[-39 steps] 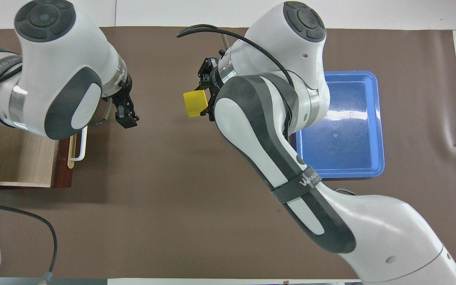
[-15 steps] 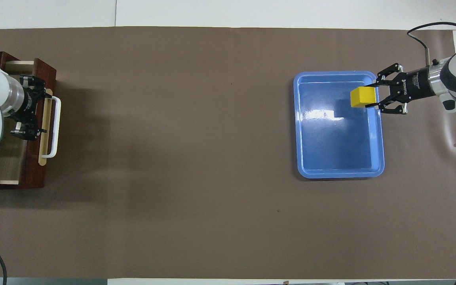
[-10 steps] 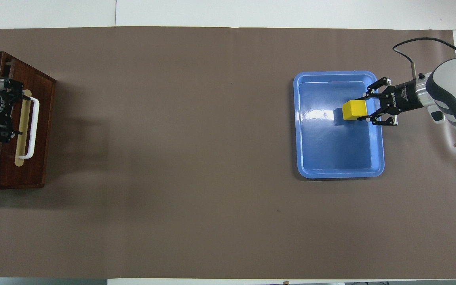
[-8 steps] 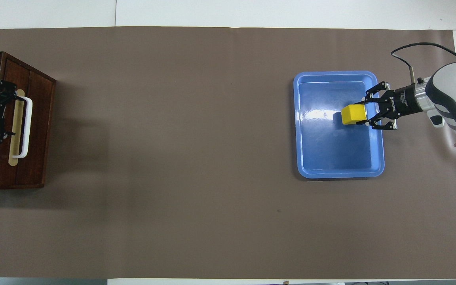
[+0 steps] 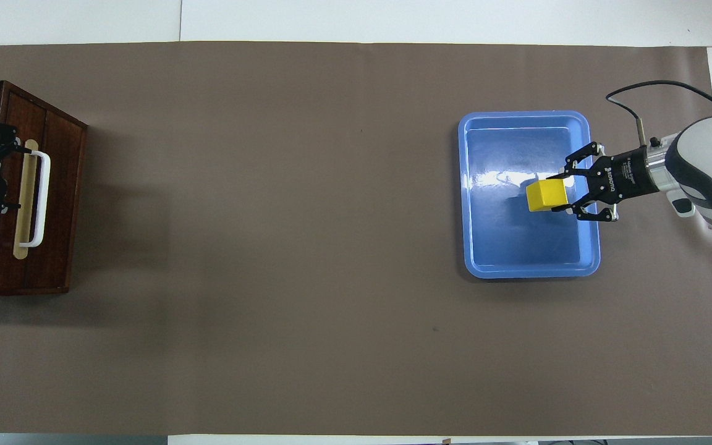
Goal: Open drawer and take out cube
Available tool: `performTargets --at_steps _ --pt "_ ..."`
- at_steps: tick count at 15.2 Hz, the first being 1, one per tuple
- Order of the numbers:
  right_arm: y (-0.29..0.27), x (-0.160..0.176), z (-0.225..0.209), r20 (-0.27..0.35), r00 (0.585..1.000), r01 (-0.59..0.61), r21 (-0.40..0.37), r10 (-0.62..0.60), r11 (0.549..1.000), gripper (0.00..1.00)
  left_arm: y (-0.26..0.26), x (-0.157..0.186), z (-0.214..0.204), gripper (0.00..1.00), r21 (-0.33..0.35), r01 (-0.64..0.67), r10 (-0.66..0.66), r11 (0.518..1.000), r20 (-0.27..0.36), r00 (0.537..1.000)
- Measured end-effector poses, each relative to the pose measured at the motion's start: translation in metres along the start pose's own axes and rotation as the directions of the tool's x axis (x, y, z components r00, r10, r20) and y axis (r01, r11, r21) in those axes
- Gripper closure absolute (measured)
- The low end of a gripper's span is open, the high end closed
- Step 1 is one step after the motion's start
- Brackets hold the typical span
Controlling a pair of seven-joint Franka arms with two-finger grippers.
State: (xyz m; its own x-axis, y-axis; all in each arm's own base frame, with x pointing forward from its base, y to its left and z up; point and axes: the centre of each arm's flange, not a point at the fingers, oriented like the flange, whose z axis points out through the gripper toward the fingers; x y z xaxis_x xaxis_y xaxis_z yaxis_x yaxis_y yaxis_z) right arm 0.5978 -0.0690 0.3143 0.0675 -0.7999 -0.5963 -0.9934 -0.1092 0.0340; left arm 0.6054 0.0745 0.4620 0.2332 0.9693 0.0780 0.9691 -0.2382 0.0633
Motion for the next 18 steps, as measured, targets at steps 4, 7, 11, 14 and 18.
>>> performTargets --at_steps 4,7,11,14,18 --pt "0.013 0.02 0.006 -0.046 0.999 0.002 -0.005 -0.002 1.0 0.44 0.0 -0.043 -0.046 0.0 -0.006 -0.182 0.182 0.983 0.026 0.983" --pt "0.014 0.026 0.0 -0.071 0.997 -0.005 0.027 0.007 1.0 0.44 -0.016 -0.088 -0.086 0.0 0.024 -0.413 0.41 0.91 0.071 0.909" --pt "0.025 0.024 -0.002 -0.103 0.995 -0.007 0.066 0.014 0.998 0.44 -0.026 -0.112 -0.108 0.0 0.024 -0.701 0.692 0.712 0.143 0.708" --pt "0.041 0.007 -0.003 -0.12 0.993 0.007 0.084 0.003 0.996 0.44 -0.026 -0.112 -0.111 0.0 -0.007 -0.847 0.837 0.532 0.155 0.525" --pt "0.055 0.001 -0.003 -0.126 0.992 0.007 0.091 0.005 0.996 0.44 -0.022 -0.122 -0.12 0.0 -0.034 -0.933 0.922 0.358 0.172 0.347"
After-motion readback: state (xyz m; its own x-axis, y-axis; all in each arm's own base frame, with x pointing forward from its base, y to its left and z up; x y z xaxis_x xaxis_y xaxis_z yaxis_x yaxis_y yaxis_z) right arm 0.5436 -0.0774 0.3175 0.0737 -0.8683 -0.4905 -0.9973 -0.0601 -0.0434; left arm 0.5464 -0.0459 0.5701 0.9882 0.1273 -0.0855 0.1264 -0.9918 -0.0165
